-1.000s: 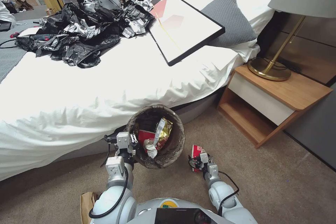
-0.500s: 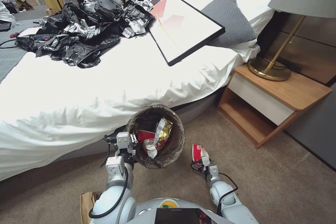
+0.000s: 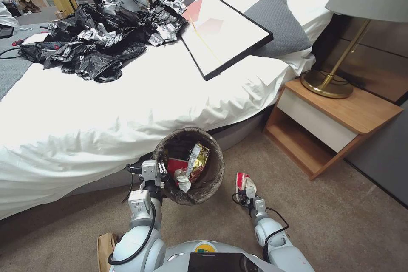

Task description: Pick up the trash bin, then pick up the garbage from the floor and place it into the trash bin.

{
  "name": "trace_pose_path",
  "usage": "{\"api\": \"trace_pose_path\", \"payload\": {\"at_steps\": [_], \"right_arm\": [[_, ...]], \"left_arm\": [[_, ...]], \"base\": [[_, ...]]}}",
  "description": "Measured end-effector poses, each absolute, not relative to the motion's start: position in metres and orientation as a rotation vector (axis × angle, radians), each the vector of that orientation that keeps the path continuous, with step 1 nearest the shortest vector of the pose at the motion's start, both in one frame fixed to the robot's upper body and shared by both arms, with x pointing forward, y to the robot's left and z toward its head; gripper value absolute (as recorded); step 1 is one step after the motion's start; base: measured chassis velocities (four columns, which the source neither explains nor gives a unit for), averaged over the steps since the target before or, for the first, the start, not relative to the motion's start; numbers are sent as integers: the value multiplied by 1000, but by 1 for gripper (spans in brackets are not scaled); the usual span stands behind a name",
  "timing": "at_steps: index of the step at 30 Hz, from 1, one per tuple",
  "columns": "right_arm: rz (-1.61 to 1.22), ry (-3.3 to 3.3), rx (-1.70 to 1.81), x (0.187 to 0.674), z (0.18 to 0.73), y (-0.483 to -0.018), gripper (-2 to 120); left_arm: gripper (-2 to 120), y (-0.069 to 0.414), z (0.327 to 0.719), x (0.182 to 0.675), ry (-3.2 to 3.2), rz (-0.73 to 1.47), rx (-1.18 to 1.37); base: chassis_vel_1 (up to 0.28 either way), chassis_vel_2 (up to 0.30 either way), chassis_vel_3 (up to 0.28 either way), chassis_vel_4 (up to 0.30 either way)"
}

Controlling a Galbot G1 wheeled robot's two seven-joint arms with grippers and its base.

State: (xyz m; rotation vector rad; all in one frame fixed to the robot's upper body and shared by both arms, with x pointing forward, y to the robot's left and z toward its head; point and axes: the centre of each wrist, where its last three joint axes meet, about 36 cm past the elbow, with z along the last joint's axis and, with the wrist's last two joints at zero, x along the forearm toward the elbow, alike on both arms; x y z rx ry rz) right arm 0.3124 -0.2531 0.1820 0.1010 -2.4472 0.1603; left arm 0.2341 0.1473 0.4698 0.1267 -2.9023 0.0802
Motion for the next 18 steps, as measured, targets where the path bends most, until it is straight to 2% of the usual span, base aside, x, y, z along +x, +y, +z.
{"api": "trace_pose_path", "payload": {"at_steps": [5,8,10,18], "right_arm": [[172,-2461,98,316,182,-254,10],[173,-2464,97,316,182,-255,7],[175,-2467,96,317,182,-255,0],[183,-2479,92,317,181,-255,0]], "left_arm": [[2,147,470,234,-2902,80,127],[2,147,470,234,-2902,80,127],[2,147,470,234,-2902,80,127],[2,147,470,234,-2902,80,126]], "base": [[0,0,0,0],[0,0,0,0],[0,0,0,0],[0,0,0,0]]}}
